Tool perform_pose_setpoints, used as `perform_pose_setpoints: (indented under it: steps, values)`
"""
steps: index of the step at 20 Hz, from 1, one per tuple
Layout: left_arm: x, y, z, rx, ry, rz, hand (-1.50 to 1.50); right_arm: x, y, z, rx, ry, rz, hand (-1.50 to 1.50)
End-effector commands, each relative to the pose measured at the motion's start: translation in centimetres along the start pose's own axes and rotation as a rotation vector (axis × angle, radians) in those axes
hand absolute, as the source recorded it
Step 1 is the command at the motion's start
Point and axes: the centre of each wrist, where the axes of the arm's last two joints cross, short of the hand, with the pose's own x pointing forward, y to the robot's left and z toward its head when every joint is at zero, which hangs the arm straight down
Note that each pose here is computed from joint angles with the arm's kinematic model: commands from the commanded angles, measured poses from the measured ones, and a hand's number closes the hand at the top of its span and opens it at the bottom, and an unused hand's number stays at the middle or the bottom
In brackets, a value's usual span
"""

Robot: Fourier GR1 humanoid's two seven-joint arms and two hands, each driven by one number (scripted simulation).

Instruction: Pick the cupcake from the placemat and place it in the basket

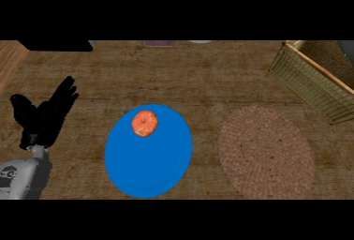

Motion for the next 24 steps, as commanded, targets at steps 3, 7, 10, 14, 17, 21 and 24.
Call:
perform_pose_setpoints:
  steps: [3, 7, 10, 14, 17, 21, 24]
  values:
    - [0.0, -0.2, 0.6, -0.026, -0.002, 0.001, 0.0, -2.0, 0.3, -0.9, -0.001, -0.023, -0.027, -1.5]
    - [0.5, 0.7, 0.5, 0.01, 0.001, -0.006, 0.0, -2.0, -1.5, -2.7, -0.044, -0.041, -0.16, -1.5]
    - [0.7, -0.1, 0.4, -0.009, 0.006, 0.007, 0.0, -1.6, -0.9, -1.8, -0.124, 0.062, -0.243, -1.5]
    - [-1.0, -0.2, 1.2, 0.009, 0.041, 0.005, 0.0, -1.0, -4.2, -4.7, -0.224, 0.149, -0.396, -1.5]
    - [-0.4, 2.2, 1.1, 0.067, 0.031, 0.019, 0.0, -3.5, -4.0, -4.8, -0.232, 0.184, -0.463, -1.5]
    - [-1.8, 1.3, 2.0, 0.069, 0.04, 0.016, 0.0, -4.5, -6.9, -5.8, -0.165, 0.179, -0.499, -1.5]
    - [-2.0, 3.0, 2.2, 0.097, 0.074, 0.02, 0.0, -8.2, -7.4, -5.7, -0.083, 0.166, -0.453, -1.5]
